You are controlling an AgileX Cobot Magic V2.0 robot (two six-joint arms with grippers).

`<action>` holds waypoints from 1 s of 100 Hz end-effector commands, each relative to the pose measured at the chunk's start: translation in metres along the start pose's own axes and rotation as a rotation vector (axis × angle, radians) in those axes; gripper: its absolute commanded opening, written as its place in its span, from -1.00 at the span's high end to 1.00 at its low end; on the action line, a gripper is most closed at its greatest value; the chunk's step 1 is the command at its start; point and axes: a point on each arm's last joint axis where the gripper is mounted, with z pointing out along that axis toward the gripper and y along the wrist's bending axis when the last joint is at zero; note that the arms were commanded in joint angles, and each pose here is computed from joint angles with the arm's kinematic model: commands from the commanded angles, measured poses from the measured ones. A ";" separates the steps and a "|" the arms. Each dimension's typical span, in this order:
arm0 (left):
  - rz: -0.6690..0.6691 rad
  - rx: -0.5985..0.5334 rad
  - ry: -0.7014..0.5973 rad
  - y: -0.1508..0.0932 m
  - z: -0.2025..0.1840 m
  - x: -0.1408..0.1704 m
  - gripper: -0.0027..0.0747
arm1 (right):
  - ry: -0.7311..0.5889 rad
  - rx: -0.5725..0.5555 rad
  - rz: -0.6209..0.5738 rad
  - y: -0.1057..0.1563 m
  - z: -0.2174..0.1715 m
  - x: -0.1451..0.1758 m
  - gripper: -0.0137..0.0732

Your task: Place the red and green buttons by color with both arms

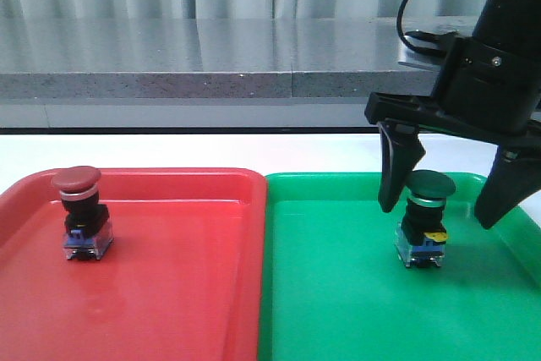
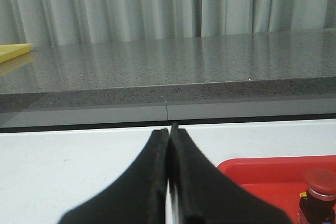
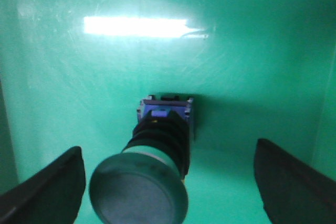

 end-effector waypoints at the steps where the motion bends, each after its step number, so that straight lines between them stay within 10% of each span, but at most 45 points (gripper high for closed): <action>1: -0.019 -0.002 -0.094 0.000 -0.003 -0.005 0.98 | -0.073 -0.049 -0.011 0.008 -0.022 -0.003 -0.83; 29: -0.019 -0.002 -0.094 0.000 -0.003 -0.005 0.98 | -0.198 -0.088 -0.120 0.014 -0.072 0.008 -0.67; 59: -0.019 -0.002 -0.094 0.000 -0.003 -0.005 0.98 | -0.410 -0.110 -0.180 0.007 -0.139 0.045 0.85; 100: -0.019 -0.002 -0.094 0.000 -0.003 -0.005 0.98 | -0.639 -0.045 -0.136 -0.021 -0.191 0.084 0.83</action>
